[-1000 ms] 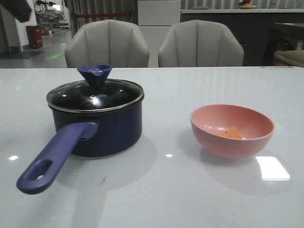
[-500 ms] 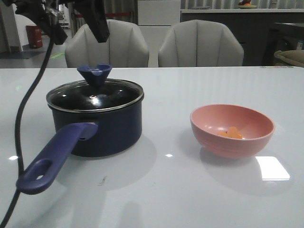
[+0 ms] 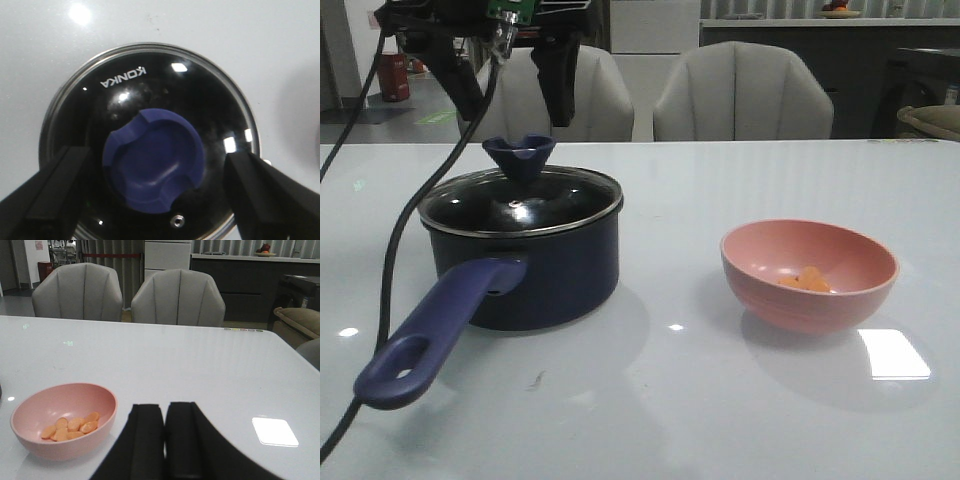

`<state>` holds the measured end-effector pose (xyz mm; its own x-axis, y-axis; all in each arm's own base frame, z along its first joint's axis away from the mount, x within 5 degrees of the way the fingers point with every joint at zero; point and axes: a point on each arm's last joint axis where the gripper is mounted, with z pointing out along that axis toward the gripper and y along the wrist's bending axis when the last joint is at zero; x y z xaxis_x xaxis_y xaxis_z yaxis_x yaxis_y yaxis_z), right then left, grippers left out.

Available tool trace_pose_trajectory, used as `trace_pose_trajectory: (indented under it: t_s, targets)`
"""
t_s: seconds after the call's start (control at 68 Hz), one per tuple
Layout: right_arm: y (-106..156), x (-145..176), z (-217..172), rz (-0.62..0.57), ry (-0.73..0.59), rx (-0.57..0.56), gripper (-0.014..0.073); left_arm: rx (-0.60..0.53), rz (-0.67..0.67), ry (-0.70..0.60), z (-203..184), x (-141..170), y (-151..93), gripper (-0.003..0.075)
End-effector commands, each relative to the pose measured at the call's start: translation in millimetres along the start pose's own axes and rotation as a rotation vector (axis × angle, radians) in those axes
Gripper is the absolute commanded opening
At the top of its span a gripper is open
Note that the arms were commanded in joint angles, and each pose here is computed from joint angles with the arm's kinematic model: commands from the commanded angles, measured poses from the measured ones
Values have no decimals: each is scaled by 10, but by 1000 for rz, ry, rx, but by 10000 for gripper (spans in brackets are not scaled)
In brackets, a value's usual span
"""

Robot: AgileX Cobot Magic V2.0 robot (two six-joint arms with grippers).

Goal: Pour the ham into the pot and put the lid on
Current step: 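Lower the left gripper onto the purple lid knob and grasp it, then lift the glass lid off the pot with the left gripper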

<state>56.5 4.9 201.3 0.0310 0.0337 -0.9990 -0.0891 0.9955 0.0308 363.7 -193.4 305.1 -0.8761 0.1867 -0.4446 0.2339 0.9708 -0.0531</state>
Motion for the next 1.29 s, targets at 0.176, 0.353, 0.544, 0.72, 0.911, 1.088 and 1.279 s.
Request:
trace_pose_trajectory:
  t_s: [0.176, 0.353, 0.544, 0.72, 0.911, 1.088, 1.279]
  targets:
    - [5, -95, -21, -15, -98, -3, 166, -1, -22, -37, -77, -133, -42, 577]
    - [5, -95, -21, -15, -98, -3, 166, -7, -50, -15, 27, -127, -49, 577]
    - [5, -95, -21, -15, -98, -3, 166, -12, -64, 3, 115, -122, -47, 573]
    - [5, -95, -21, -15, -98, -3, 166, 2, -73, 15, 147, -115, -63, 502]
    - [5, -95, -21, -15, -98, -3, 166, 9, -75, -8, 80, -165, -72, 372]
    - [5, -95, -21, -15, -98, -3, 166, 17, -79, -35, -57, -244, -82, 370]
    - [5, -95, -21, -15, -98, -3, 166, -10, -66, -90, -296, -285, -36, 370]
